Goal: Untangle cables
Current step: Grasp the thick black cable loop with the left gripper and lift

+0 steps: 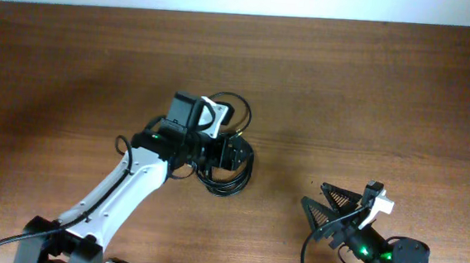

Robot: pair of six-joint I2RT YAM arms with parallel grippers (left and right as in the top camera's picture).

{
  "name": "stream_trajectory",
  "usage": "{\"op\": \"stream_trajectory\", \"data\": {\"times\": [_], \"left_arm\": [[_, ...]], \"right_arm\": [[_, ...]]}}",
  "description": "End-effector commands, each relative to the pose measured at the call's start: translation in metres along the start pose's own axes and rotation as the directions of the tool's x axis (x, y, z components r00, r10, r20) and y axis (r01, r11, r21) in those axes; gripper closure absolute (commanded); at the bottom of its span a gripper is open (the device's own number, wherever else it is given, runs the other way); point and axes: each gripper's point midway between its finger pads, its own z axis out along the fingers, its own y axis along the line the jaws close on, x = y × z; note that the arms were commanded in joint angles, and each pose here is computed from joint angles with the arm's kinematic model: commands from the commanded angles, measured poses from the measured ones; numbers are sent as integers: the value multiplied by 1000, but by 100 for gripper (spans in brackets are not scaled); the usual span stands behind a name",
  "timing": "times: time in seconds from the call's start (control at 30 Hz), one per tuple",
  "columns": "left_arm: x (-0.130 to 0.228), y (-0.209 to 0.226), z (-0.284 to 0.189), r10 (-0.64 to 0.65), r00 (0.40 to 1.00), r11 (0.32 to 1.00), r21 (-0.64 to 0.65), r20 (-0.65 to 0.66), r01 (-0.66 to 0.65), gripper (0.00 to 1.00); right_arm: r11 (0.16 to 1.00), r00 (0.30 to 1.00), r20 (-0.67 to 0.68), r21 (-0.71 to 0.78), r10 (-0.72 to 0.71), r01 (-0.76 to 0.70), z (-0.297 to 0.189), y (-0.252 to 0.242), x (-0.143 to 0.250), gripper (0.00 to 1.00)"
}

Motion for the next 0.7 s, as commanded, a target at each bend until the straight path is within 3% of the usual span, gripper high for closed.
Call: {"op": "stream_trajectory", "data": {"times": [0.0, 0.07, 0.17, 0.23, 0.27, 0.33, 0.4, 0.5, 0.6, 0.67], "left_arm": [[19, -7, 23, -51, 997, 995, -92, -59, 46, 9], [26, 12, 37, -167, 986, 947, -281, -12, 157, 4], [33, 15, 64, -242, 970, 906, -349, 32, 238, 1], [32, 11, 83, -221, 975, 919, -327, 33, 219, 16], [34, 7, 93, -205, 978, 927, -315, 31, 204, 40], [32, 0, 97, -187, 982, 935, -298, 38, 190, 59], [25, -12, 100, -175, 983, 950, -253, 58, 184, 88], [23, -14, 101, -190, 979, 948, -245, 70, 202, 100], [10, -21, 91, -183, 979, 956, -219, 88, 198, 100], [-13, -40, 60, -186, 974, 970, -131, 129, 202, 100]], "right_arm": [[1000, 1000, -23, -15, 14, -15, 0, 1, 5, 2], [1000, 1000, -23, -15, 14, -15, 0, 1, 5, 2], [1000, 999, -29, -21, 15, -16, 0, 2, 7, 1], [999, 999, -44, -35, 16, -18, 0, 5, 9, 2], [999, 998, -53, -44, 17, -19, 0, 6, 11, 2], [999, 998, -57, -47, 18, -20, -1, 6, 11, 2], [999, 998, -58, -48, 17, -20, -1, 7, 12, 2], [999, 998, -59, -49, 18, -21, -1, 7, 12, 1], [998, 998, -65, -56, 18, -22, -1, 8, 13, 1], [988, 989, -146, -149, 10, -32, -4, 24, 26, 2]]}}
